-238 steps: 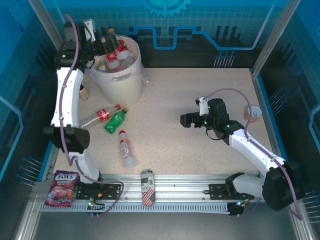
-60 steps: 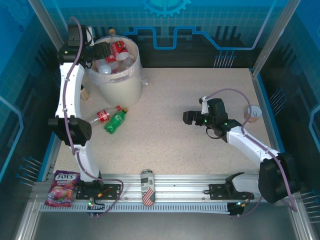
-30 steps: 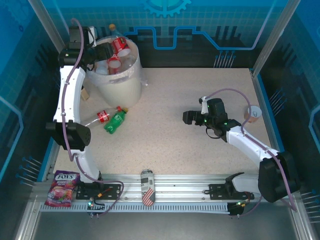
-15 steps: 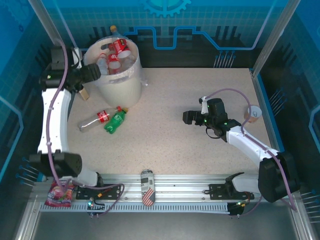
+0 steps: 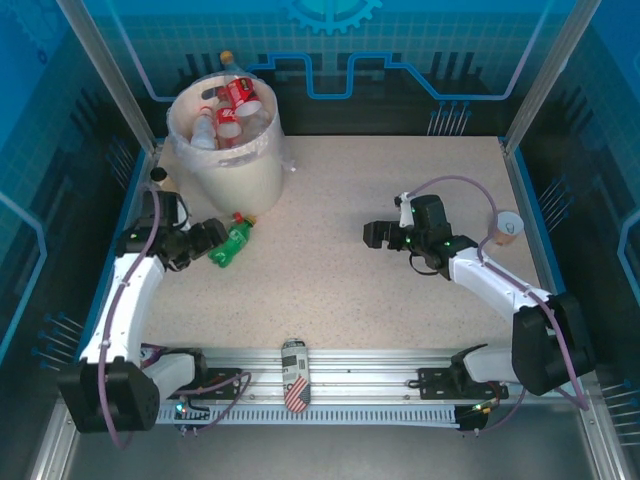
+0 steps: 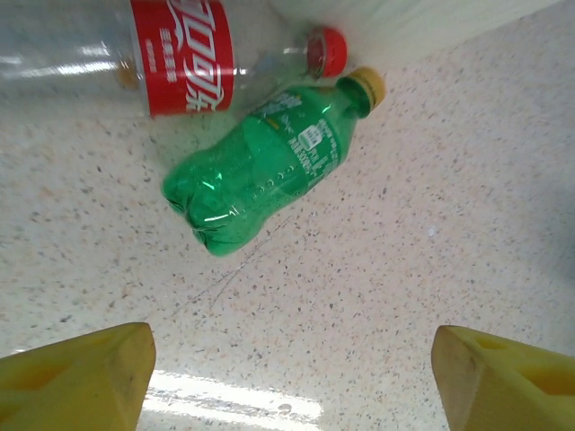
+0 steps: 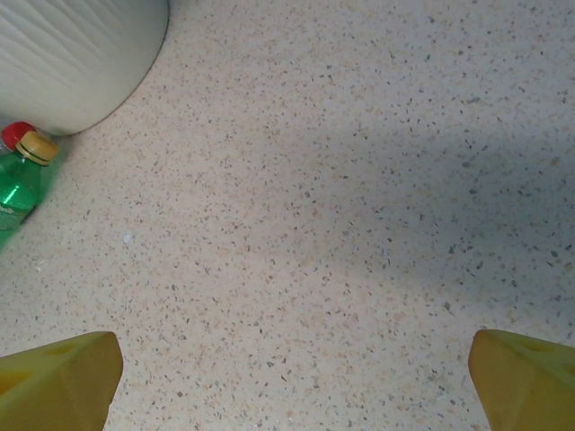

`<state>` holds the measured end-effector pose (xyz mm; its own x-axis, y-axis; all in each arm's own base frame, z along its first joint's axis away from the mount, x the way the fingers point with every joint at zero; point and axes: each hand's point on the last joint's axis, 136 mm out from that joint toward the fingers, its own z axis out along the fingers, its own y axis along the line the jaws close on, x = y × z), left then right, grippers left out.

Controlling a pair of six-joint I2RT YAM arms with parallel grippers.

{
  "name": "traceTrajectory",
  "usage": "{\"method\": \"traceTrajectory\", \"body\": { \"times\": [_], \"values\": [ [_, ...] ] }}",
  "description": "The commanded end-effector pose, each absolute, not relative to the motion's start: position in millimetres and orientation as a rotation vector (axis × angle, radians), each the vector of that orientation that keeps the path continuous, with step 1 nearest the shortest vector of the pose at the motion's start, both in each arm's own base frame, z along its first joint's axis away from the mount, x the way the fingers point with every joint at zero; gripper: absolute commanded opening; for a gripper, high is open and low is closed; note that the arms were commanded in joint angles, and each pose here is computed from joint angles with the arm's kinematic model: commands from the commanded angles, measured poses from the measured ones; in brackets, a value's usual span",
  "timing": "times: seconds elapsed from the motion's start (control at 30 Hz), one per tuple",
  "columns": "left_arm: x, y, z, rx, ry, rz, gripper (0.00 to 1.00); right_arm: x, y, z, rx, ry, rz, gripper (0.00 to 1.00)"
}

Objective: Put the plastic bottles in the bin

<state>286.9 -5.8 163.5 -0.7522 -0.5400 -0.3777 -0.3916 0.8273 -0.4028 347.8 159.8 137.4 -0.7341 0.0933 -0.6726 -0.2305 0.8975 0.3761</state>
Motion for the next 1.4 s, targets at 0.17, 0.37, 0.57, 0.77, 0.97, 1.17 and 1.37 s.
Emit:
{"method": "traceTrajectory", "body": {
  "times": [0.17,0.37,0.57,0.77,0.97,1.17,1.37],
  "values": [
    [329.7,4.9,125.7,-0.690,2.513,-0.314,0.86,351.4,159.5,146.1,-0.098,2.303,0.582,1.00],
    [350.4,6.5,98.1,-0.685,2.552,-0.277,0.88,353.4,160.7,147.1,-0.101,2.304,0.584,1.00],
    [348.4,-9.2,71.2,-0.677,2.610,-0.329,0.87,354.7,160.5,146.2,-0.099,2.305,0.581,1.00],
    [327.8,-39.5,53.5,-0.619,2.712,-0.351,0.87,354.0,162.5,144.0,-0.097,2.309,0.592,1.00],
    [296.2,-70.1,52.9,-0.584,2.756,-0.379,0.87,354.5,161.9,142.0,-0.086,2.308,0.590,1.00],
    [310.0,-52.7,67.7,-0.550,2.697,-0.235,0.88,356.5,167.4,140.1,-0.102,2.314,0.613,1.00],
    [348.2,-64.0,59.3,-0.484,2.694,-0.245,0.90,354.9,166.1,141.9,-0.095,2.305,0.610,1.00]
  ]
}}
